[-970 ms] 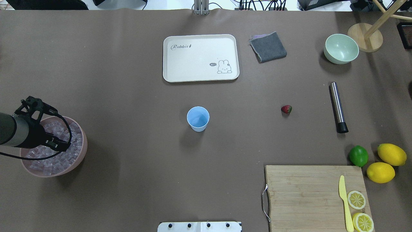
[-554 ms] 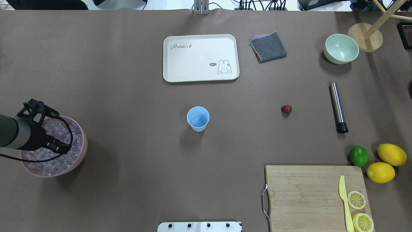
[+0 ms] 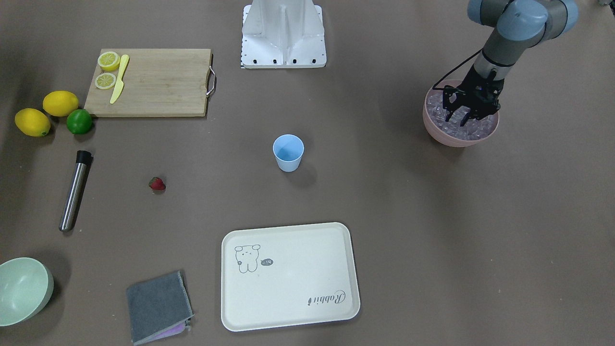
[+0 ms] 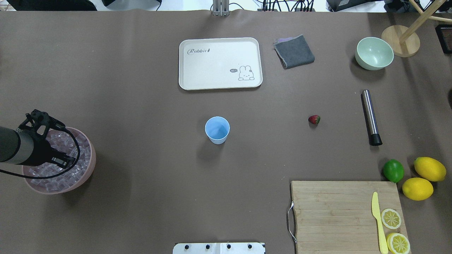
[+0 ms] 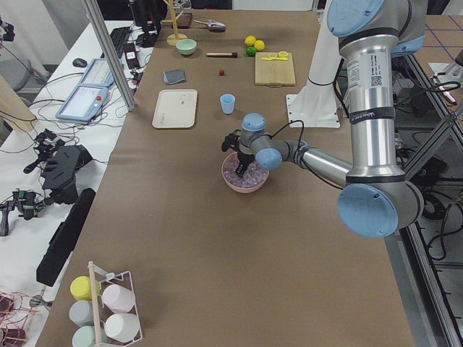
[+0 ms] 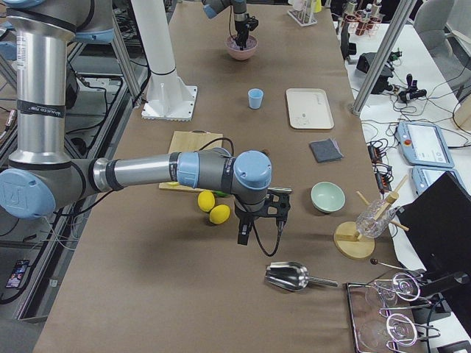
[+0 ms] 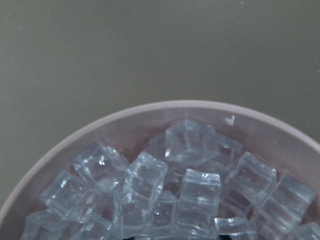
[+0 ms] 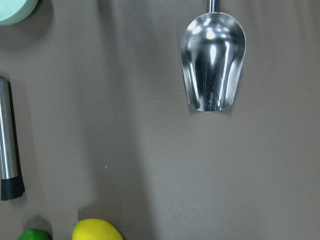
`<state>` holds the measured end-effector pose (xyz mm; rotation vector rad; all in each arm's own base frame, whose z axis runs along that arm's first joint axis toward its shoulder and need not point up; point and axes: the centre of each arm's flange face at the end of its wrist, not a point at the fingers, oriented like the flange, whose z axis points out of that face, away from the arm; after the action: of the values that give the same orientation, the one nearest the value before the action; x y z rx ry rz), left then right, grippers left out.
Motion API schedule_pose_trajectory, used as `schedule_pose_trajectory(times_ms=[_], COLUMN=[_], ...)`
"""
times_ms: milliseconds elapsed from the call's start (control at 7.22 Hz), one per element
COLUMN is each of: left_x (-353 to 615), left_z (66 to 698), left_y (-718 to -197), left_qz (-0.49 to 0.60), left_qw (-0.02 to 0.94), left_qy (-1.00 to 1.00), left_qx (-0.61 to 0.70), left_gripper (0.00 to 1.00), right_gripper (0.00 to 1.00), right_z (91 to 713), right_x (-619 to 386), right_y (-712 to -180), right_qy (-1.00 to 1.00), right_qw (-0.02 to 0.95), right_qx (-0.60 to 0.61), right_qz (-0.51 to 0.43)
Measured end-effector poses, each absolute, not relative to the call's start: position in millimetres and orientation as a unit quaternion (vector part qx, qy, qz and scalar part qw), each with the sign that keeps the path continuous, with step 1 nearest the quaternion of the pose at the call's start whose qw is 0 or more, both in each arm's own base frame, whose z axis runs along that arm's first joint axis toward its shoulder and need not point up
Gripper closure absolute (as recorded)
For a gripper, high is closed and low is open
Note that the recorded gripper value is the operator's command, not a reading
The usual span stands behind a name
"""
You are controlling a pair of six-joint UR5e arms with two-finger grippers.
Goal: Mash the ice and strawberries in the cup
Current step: 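Close the left gripper on ice cubes and lift them out, then carry the ice with the left gripper over the light-blue cup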
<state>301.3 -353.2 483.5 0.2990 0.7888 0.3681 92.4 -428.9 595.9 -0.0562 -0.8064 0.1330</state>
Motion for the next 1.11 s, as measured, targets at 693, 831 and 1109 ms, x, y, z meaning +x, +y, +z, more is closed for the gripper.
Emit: schedule_pose_trajectory(times_ms=[693,831,1109], left_x=[265.8,261.4,285.0], left_z=[441.9,417.9,344.5], left_y=[-357.1,-361.9,-386.0], left_qz=[0.157,0.150,0.115], left_qw=[0.885,0.876,0.845], left_qy=[0.401,0.414,0.468], left_qx=[0.179,0.198,0.231], left_gripper=[1.00,1.00,1.00], right_gripper=[0.00,0.00,0.00], right_z=[591.9,591.2,589.7], right_x=[92.5,92.6,92.6], right_y=[-425.4,-425.5,-425.4], right_qy=[-0.394,-0.394,-0.394], right_qw=[0.917,0.917,0.917], right_qx=[-0.024,-0.023,-0.022], right_qz=[0.064,0.064,0.063])
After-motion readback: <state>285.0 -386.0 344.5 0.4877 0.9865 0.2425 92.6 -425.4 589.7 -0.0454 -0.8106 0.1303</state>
